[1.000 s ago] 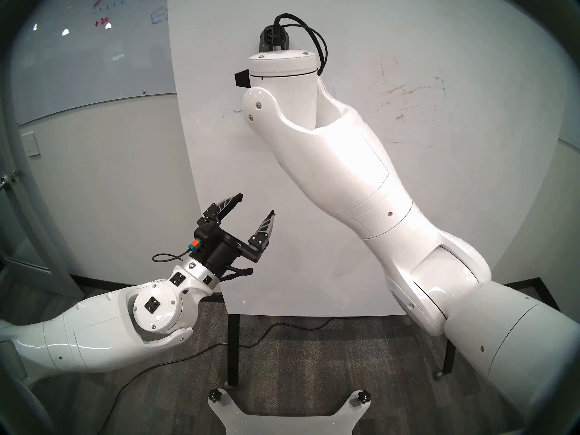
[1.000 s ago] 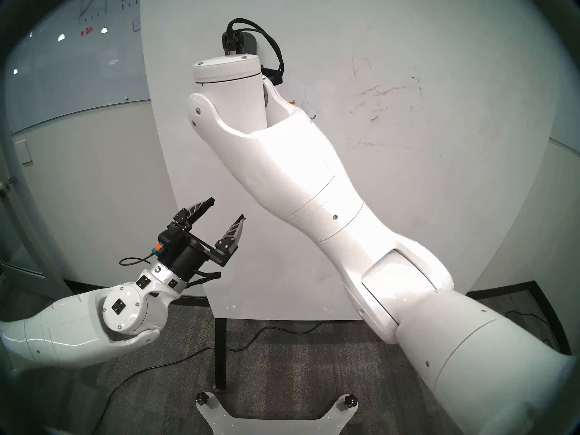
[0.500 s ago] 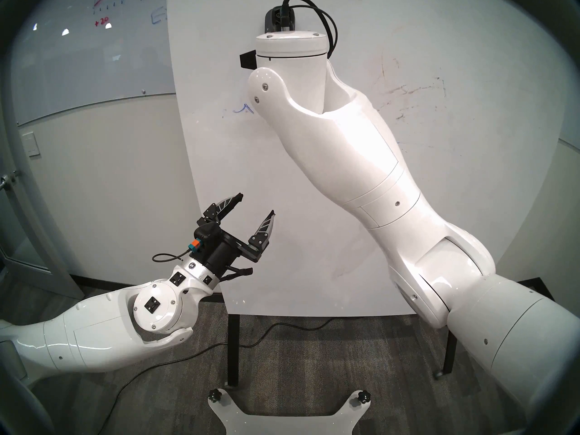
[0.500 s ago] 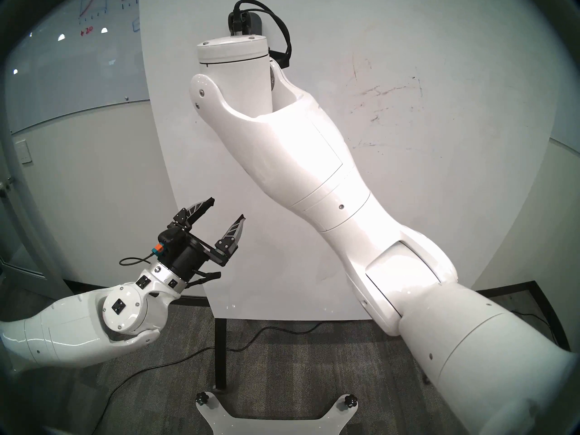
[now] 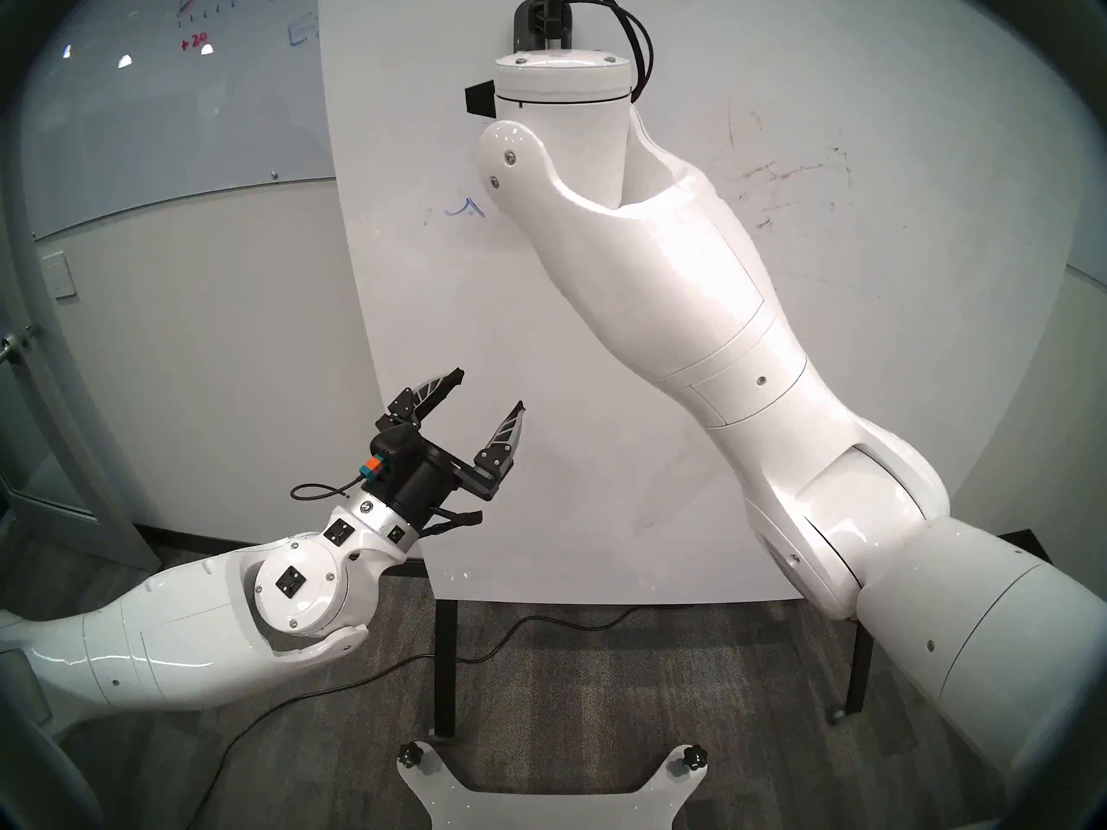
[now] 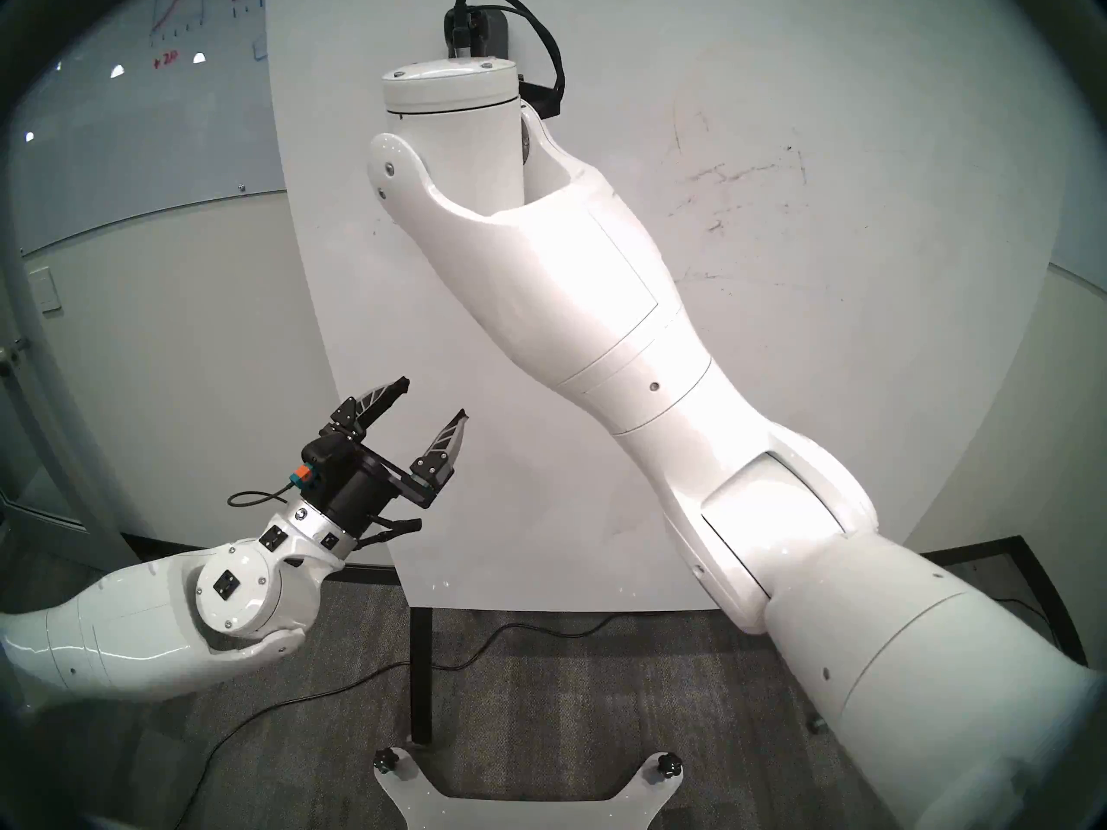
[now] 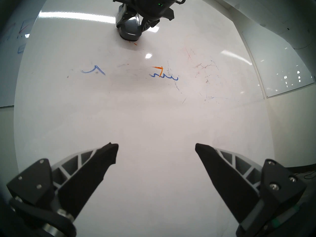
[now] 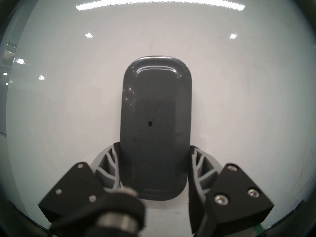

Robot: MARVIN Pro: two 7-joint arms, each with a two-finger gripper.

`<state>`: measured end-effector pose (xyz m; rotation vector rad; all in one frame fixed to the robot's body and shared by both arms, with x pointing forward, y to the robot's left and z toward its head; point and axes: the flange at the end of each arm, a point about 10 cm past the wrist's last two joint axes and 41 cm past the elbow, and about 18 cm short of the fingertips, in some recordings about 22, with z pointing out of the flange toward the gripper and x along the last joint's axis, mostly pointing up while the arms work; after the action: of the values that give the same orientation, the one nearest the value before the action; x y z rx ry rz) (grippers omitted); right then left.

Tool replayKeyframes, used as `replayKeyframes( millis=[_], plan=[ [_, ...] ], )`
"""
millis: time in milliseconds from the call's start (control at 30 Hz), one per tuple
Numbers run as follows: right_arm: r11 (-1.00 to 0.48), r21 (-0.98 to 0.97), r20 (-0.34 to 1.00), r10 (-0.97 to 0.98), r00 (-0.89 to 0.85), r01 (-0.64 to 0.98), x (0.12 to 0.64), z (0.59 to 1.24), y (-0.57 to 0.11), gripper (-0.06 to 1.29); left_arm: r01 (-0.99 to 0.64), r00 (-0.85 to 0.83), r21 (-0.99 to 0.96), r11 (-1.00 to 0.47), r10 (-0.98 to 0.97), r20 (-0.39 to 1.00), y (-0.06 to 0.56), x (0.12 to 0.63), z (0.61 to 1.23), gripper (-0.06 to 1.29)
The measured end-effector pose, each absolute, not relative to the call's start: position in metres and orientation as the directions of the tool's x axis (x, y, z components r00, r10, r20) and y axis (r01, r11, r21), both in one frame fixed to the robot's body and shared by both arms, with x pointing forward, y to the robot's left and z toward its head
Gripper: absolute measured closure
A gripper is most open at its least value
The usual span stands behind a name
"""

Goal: Erase all marks on the whiteboard with the eraser

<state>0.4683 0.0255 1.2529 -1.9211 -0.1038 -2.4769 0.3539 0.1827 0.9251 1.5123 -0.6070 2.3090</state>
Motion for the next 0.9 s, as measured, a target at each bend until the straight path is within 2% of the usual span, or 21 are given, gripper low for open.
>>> replayKeyframes(
  millis=[900],
  plan=[
    [-0.999, -0.017, 0.973, -0.024, -0.228, 0.031, 0.470, 1.223, 0.000, 0.70, -0.478, -0.392, -0.176, -0.861, 0.029, 0.920, 0.183, 0.354, 0.925, 0.00]
  ],
)
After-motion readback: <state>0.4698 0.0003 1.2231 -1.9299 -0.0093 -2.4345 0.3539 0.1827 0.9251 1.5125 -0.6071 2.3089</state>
